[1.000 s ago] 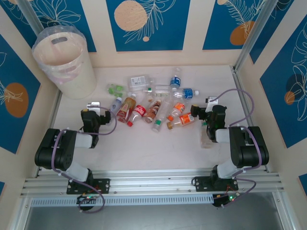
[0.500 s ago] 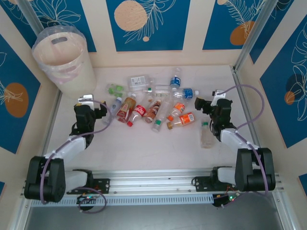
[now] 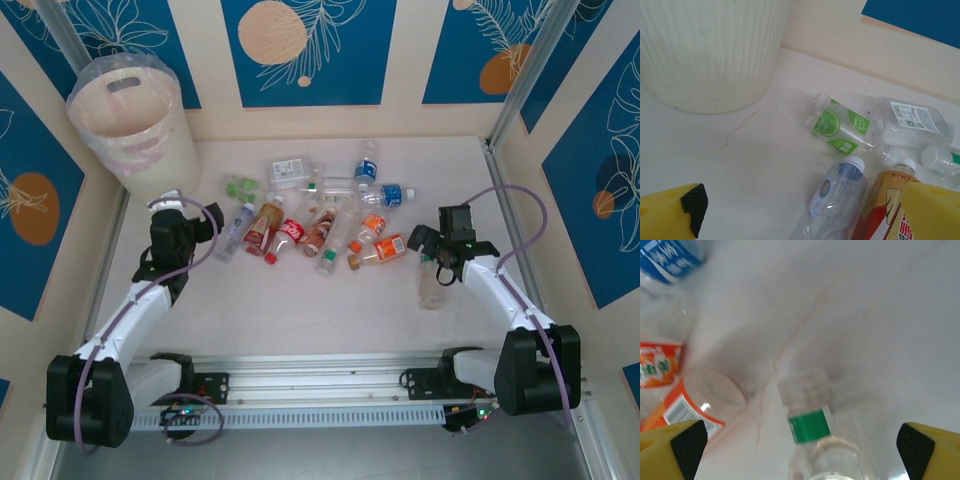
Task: Put the plastic bottles in the bin
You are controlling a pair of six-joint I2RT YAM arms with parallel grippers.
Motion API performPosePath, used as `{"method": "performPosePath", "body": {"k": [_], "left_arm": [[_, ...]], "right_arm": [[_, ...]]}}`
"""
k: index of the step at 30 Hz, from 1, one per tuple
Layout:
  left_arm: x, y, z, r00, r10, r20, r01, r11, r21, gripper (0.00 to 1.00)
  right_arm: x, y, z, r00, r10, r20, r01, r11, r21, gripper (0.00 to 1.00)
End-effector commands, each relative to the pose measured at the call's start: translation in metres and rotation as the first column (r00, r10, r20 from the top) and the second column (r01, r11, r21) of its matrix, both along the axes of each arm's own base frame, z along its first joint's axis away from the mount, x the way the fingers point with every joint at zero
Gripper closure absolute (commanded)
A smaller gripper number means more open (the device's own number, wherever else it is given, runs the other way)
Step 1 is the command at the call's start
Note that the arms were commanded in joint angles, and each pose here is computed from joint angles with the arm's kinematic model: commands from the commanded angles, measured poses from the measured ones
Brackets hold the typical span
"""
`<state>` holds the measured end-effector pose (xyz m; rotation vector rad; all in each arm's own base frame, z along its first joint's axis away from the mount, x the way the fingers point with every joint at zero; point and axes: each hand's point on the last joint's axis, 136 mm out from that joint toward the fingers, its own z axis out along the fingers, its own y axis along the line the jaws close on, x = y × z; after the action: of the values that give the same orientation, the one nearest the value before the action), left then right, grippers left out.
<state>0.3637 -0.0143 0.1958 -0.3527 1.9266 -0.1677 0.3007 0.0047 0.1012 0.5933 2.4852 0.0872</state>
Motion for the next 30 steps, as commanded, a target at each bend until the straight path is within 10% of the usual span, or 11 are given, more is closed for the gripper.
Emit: {"method": "performPosePath", "body": {"k": [1,30], "left_arm": [[-0.004,0.001,0.007,0.999,0.013,0.037,-0.011,0.999,-0.035,0.00],[-0.009,-0.011,0.003,0.999,-0.047,0.013,0.048,0.995,-0.090,0.00]], "right_arm": [[-0.023,0.001,-0.012,0.995,-0.005,-0.095,0.006,1.000,0.012,0.01],[-0.085,0.022,-0.079,0.912,-0.144,-0.384,0.157,0.988,0.003,0.06]]}}
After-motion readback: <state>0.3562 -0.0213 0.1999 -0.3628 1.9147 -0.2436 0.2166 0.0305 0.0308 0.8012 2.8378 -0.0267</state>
